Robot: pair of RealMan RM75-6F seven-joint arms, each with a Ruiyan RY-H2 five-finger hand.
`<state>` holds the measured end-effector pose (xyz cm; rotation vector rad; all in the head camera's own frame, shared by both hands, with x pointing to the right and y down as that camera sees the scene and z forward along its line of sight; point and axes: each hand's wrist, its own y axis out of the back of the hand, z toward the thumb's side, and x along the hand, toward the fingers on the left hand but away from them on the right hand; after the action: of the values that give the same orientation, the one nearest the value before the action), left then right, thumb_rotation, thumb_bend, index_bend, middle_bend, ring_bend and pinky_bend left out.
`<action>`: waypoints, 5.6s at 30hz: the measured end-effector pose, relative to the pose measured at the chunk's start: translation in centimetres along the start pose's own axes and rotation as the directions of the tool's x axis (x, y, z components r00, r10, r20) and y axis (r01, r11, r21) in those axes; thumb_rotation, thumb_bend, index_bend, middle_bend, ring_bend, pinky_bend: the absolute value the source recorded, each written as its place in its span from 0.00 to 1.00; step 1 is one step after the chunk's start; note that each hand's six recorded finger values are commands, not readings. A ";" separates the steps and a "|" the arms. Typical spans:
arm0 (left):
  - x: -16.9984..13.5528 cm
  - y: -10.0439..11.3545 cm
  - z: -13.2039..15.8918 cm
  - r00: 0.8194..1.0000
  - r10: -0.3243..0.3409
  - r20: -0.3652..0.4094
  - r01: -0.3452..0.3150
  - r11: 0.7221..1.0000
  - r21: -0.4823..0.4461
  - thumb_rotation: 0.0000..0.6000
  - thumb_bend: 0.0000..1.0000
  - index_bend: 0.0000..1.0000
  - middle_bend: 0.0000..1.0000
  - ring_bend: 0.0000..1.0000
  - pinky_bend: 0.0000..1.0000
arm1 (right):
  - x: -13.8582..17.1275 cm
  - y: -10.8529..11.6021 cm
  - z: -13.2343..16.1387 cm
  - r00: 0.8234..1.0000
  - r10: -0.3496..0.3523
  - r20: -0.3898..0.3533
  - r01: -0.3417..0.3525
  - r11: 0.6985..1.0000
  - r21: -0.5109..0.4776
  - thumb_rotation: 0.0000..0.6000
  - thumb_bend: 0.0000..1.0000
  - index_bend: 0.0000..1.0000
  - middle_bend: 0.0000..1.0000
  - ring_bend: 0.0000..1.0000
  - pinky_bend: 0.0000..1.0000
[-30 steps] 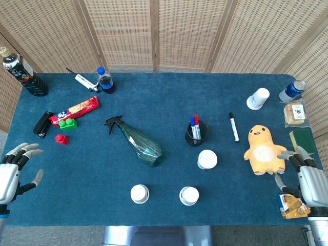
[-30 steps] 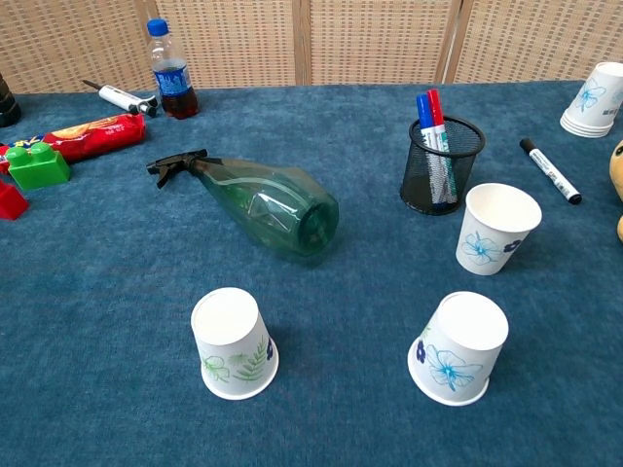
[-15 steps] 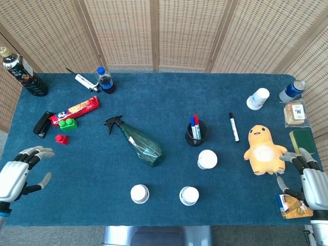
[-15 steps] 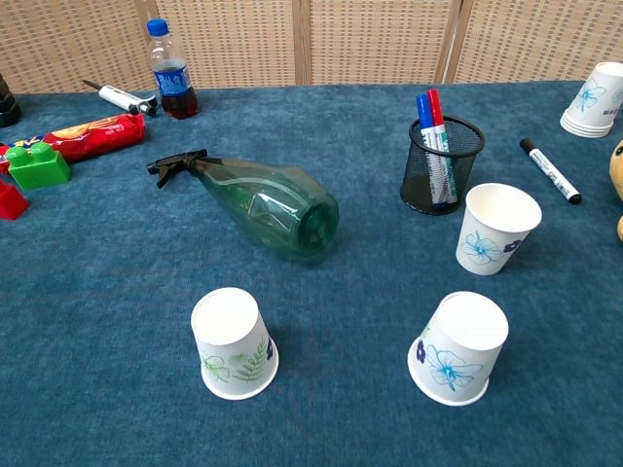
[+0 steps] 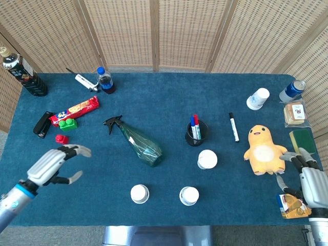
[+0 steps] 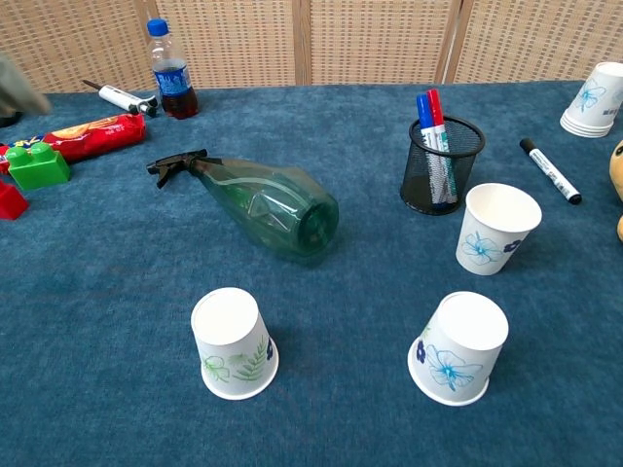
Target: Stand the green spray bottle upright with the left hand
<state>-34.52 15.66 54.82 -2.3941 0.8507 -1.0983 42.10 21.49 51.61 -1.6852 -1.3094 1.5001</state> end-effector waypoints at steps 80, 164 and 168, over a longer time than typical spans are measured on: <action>8.6 -1.8 -2.0 0.921 -0.390 0.021 0.382 0.889 -0.251 1.00 0.45 0.32 0.29 0.23 0.25 | 1.9 2.0 -0.3 0.997 -0.069 0.027 0.069 0.998 -0.008 1.00 0.39 0.31 0.27 0.10 0.19; 27.7 -12.3 11.1 0.923 -0.263 -0.282 0.383 0.707 0.594 0.61 0.39 0.16 0.15 0.11 0.27 | 3.6 2.8 -4.3 0.990 -0.135 0.047 0.139 0.985 -0.103 1.00 0.39 0.31 0.27 0.10 0.20; 27.8 -12.7 11.0 0.924 -0.253 -0.287 0.381 0.681 0.625 0.60 0.39 0.26 0.21 0.19 0.32 | 3.8 3.1 -4.4 0.988 -0.147 0.050 0.151 0.983 -0.106 1.00 0.39 0.31 0.27 0.10 0.20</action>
<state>-7.03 7.75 70.23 -1.8555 0.0110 -1.4609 46.87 24.59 48.38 -1.5904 -1.5294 1.4063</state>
